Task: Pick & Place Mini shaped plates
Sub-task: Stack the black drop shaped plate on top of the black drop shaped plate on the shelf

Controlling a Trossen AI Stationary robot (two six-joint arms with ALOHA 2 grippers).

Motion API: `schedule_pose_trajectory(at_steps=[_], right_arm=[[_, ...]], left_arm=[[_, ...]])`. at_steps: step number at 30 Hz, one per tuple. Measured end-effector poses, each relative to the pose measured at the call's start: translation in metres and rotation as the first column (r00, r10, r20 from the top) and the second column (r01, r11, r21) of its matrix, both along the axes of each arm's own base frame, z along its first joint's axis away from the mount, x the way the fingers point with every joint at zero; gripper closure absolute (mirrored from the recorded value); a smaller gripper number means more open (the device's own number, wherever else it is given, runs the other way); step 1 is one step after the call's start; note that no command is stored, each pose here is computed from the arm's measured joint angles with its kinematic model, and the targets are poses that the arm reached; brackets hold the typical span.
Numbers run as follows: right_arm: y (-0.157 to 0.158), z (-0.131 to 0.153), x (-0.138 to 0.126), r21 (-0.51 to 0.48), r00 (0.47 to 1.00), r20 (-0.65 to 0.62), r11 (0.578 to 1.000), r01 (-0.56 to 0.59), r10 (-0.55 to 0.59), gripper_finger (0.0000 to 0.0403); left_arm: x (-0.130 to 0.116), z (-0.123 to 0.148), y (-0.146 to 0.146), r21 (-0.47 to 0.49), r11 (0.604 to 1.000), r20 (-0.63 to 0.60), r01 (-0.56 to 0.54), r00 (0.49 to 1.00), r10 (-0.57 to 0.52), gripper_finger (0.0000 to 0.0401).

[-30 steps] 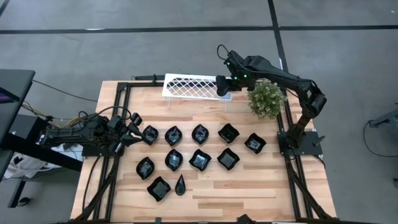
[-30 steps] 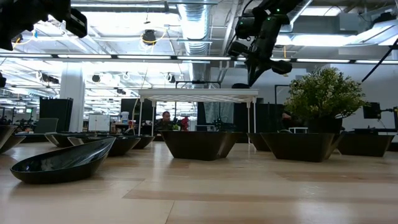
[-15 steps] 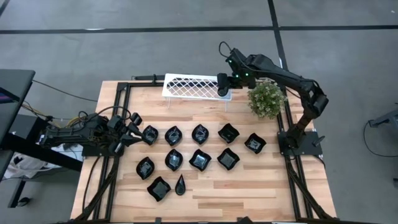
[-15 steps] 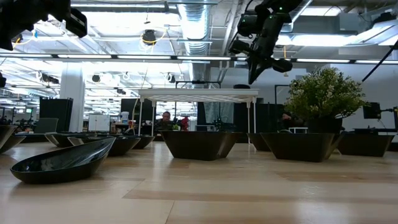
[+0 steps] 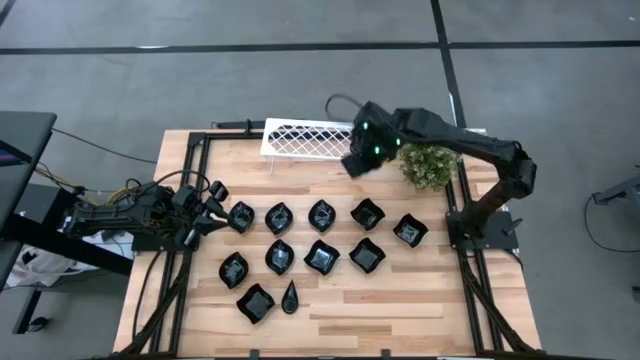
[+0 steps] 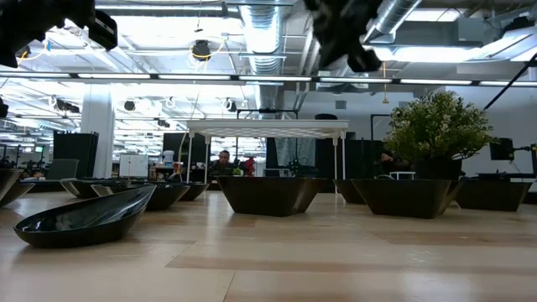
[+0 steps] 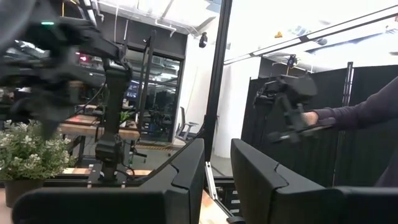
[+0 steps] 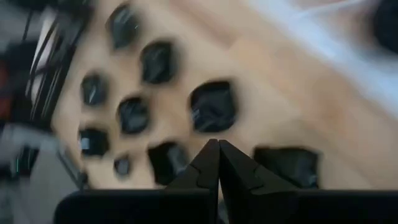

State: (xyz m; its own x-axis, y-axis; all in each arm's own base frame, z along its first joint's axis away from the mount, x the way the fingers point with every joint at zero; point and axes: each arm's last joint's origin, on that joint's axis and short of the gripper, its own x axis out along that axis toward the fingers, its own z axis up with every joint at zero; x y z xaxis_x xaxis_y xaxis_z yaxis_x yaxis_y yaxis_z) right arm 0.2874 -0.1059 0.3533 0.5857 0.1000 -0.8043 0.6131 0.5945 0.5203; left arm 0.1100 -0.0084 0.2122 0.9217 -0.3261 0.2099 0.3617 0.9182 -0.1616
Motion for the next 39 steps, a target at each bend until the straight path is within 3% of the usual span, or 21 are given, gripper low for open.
schedule_pose_trajectory(at_steps=[5,9,12,18,28,39], right_arm=[[0.062,0.009,0.012,-0.039,0.974,0.057,0.975,-0.219,0.221,0.0401],[0.105,0.013,0.023,-0.052,0.933,0.13,0.942,-0.331,0.335,0.0401],[0.132,0.014,0.03,-0.097,0.918,0.169,0.933,-0.347,0.359,0.0402],[0.169,0.022,0.036,-0.213,0.891,0.273,0.926,-0.313,0.364,0.0402],[0.188,0.026,0.002,-0.387,0.943,0.126,0.89,-0.24,0.309,0.0401],[0.168,0.076,-0.071,-0.583,0.896,0.229,0.79,-0.187,0.381,0.0402]], left_arm=[[0.0,0.0,0.0,0.0,1.0,0.001,0.0,1.0,0.0,0.032],[0.0,0.0,0.0,0.0,1.0,0.001,0.0,1.0,0.0,0.0319],[0.0,0.001,0.0,-0.013,1.0,0.003,0.003,1.0,-0.003,0.032],[-0.001,0.005,-0.001,-0.23,0.97,-0.019,0.077,0.996,-0.084,0.032],[0.013,0.036,-0.016,-0.203,0.951,-0.049,0.233,0.968,-0.247,0.032],[0.072,0.068,-0.043,-0.093,0.946,-0.187,0.311,0.928,-0.323,0.032]])
